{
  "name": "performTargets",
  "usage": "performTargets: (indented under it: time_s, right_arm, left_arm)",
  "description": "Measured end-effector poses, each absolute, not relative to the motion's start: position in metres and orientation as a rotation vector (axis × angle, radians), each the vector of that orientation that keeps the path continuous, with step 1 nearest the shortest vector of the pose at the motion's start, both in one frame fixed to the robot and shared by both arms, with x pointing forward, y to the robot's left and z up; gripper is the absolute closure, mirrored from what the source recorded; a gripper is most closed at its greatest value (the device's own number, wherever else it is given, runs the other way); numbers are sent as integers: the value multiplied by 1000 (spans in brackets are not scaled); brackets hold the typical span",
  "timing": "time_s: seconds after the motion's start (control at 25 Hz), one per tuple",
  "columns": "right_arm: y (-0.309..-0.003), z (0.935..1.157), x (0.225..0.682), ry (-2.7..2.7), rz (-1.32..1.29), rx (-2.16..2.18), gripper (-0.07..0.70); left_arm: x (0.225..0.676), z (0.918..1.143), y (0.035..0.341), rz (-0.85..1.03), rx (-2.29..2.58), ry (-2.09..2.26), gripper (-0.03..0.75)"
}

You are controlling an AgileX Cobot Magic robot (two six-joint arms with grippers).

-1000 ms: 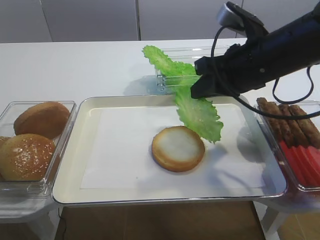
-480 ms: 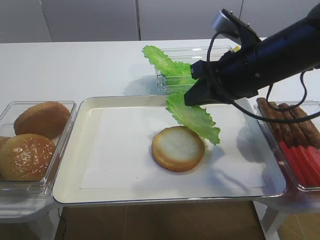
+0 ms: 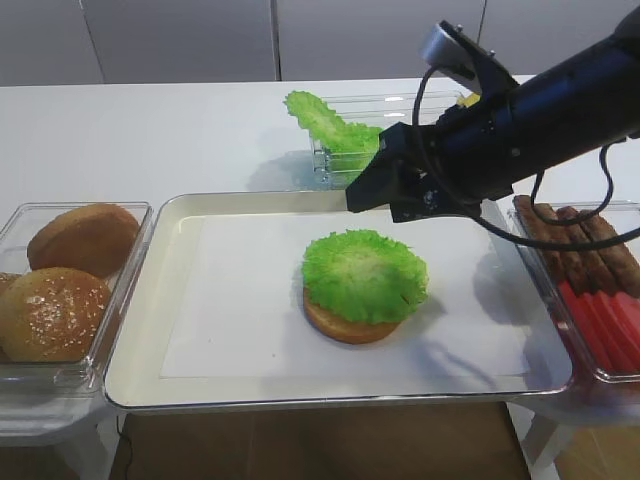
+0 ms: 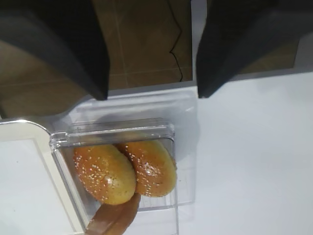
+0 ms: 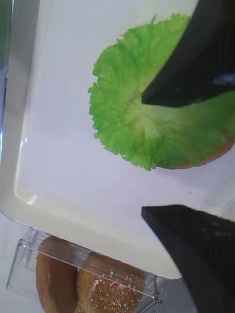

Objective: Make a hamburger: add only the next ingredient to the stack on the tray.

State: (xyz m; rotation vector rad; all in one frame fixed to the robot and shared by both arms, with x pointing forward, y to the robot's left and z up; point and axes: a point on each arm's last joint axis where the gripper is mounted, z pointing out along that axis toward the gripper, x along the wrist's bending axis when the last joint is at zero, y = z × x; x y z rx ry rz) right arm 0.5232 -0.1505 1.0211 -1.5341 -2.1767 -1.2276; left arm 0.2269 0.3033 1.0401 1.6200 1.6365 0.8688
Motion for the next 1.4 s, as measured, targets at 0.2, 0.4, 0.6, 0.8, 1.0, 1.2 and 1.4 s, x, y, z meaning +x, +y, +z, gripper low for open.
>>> performTargets:
  time_s: [0.2,0.4,0.6,0.8,1.0,1.2,1.4]
  right_arm:
    - [-150,1021,523,-2191,-1228,-1512,50]
    - [-151,1024,520,-2220,-1228,-1497,39]
    - [-161,1044,515,-2327,-1150,-1563,52]
    - [-180,1069,498,-2438,-1054,-1705,88]
    - [-203,1088,473,-2563,-896,-1823,94]
    - [-224,1107,447,-2629,-773,-1948,103]
    - [-240,1123,421,-2646,-717,-2048,108]
  left_arm:
    - [227,1040,303,869,1620,1636,296]
    - [227,1040,303,869,1620,1636,296]
    - [227,1040,303,869,1620,1636,296]
    - [227,1040,303,869,1620,1636,296]
    - [227,1040,303,869,1620,1636,296]
    - [227,1040,303,869,1620,1636,296]
    - [227,1040,303,869,1620,1636,296]
